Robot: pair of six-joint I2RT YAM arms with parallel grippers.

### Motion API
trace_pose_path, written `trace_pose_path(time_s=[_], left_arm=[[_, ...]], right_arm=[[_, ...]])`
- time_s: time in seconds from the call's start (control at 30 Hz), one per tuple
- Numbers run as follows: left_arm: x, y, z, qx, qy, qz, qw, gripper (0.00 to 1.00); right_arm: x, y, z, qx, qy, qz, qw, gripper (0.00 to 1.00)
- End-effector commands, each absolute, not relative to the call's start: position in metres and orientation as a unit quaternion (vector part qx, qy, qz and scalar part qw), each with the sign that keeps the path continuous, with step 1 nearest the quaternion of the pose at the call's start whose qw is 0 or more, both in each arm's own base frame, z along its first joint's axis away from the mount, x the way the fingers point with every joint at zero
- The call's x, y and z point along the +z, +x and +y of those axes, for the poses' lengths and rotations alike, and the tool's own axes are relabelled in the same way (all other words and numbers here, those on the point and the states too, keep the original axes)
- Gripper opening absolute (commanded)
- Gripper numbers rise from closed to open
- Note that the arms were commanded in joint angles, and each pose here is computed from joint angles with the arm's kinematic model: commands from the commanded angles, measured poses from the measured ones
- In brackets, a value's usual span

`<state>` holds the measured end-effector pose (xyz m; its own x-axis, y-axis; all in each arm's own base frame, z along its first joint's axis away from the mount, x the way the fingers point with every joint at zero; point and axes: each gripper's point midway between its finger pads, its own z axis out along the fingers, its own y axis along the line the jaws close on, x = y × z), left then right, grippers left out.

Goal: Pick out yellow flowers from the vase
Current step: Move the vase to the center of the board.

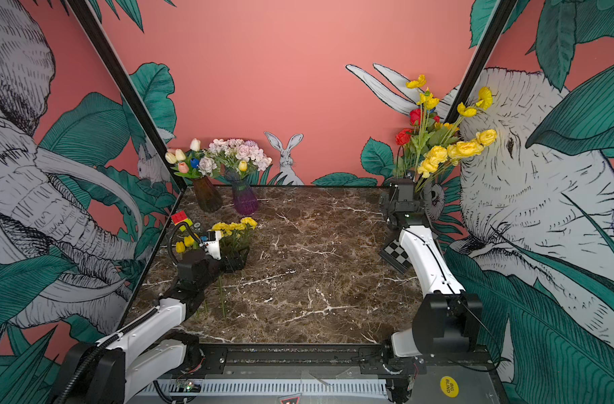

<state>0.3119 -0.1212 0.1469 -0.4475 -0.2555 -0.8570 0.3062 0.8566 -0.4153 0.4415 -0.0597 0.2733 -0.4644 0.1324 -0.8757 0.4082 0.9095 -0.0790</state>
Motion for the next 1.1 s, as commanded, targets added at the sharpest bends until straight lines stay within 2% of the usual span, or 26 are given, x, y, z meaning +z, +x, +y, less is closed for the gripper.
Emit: trace_pose_path(time_s=[0.0, 0.43, 1.07], left_arm=[[0.170, 0.309, -0.125, -0.274, 0.042, 0.774, 0.569, 0.99], [0.171, 0.306, -0.122, -0.259, 0.047, 0.773, 0.578, 0.99], [0.164, 0.309, -0.121, -0.251, 0.046, 0.779, 0.573, 0.99]], right_arm=[[0.278, 0.454, -0.067, -0.128, 0.174, 0.843, 0.493, 0.99], [0.231, 0.499, -0.098, -0.123, 0.200, 0.866, 0.442, 0.95], [0.207, 0.541, -0.121, -0.136, 0.202, 0.877, 0.415, 0.92]])
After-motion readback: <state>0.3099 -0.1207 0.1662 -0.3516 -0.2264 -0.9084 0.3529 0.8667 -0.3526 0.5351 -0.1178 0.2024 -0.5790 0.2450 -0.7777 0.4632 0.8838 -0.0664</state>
